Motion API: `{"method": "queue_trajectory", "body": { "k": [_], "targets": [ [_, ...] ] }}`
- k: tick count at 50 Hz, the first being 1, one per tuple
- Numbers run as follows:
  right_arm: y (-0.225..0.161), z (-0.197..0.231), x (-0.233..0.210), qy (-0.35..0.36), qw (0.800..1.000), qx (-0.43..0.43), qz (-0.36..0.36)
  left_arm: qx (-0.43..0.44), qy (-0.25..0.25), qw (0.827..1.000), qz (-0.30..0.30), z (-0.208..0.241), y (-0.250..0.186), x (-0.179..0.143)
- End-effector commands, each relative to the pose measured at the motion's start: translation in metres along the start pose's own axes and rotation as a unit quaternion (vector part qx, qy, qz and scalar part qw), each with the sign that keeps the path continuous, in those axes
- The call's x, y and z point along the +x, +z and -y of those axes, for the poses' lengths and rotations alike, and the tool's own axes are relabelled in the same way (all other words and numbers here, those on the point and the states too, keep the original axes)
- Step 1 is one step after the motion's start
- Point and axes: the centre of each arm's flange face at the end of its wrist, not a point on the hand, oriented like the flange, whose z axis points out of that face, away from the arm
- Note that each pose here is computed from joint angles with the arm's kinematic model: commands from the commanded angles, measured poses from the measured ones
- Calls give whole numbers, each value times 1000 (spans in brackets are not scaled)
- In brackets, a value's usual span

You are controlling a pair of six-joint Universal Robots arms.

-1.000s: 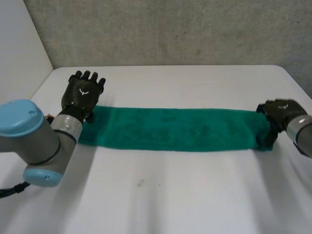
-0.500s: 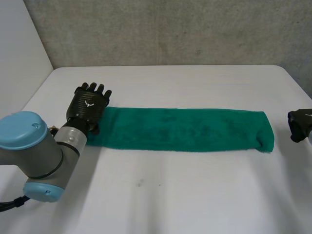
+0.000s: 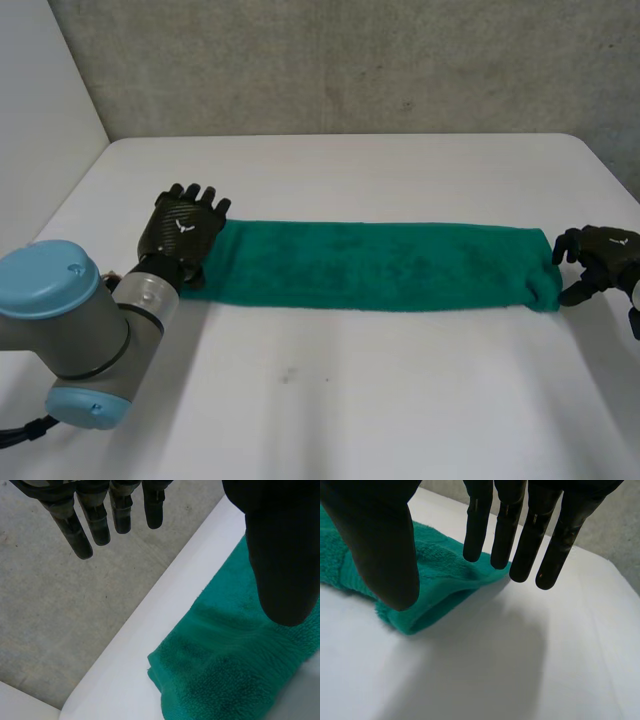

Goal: Fold the towel.

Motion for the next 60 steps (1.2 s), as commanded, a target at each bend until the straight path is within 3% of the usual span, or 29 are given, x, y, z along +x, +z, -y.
{"method": "queue_trajectory", "body": {
  "k": [1,8,22,27,32,43,47,48,51,55,58,59,60],
  "targets": [
    [3,-3,-1,21,1000,-1,1,-1,-22,1000,0,-1,0,0],
    [12,-16,-4,26,999,-19,8,-1,-45,999,1,-1,0,-1],
    [25,-28,-6,32,999,-29,16,-3,-45,999,1,-2,0,-1],
    [30,-23,15,22,998,-22,-61,-3,-45,999,0,-2,-1,0],
    [27,1,35,-24,990,4,-140,-4,-45,999,1,-2,0,-1],
    [26,27,74,-174,966,10,-192,-8,-45,999,0,-3,-1,-1],
    [29,42,50,-189,967,39,-165,-7,-45,999,-1,-3,-2,0],
    [33,58,15,-198,970,74,-124,-8,-45,999,0,-3,-2,-1],
    [31,75,-24,-204,969,111,-80,-8,-46,999,1,-3,-1,-1],
    [17,105,-109,-232,954,190,17,-7,-45,999,3,-3,-1,-2],
    [9,114,-139,-241,944,218,52,-8,-46,999,4,-4,-1,-3],
    [-5,122,-181,-250,929,251,106,-8,-45,999,5,-3,-1,-3],
    [-9,121,-196,-254,923,260,126,-7,-45,999,6,-4,-1,-4]
  ]
}}
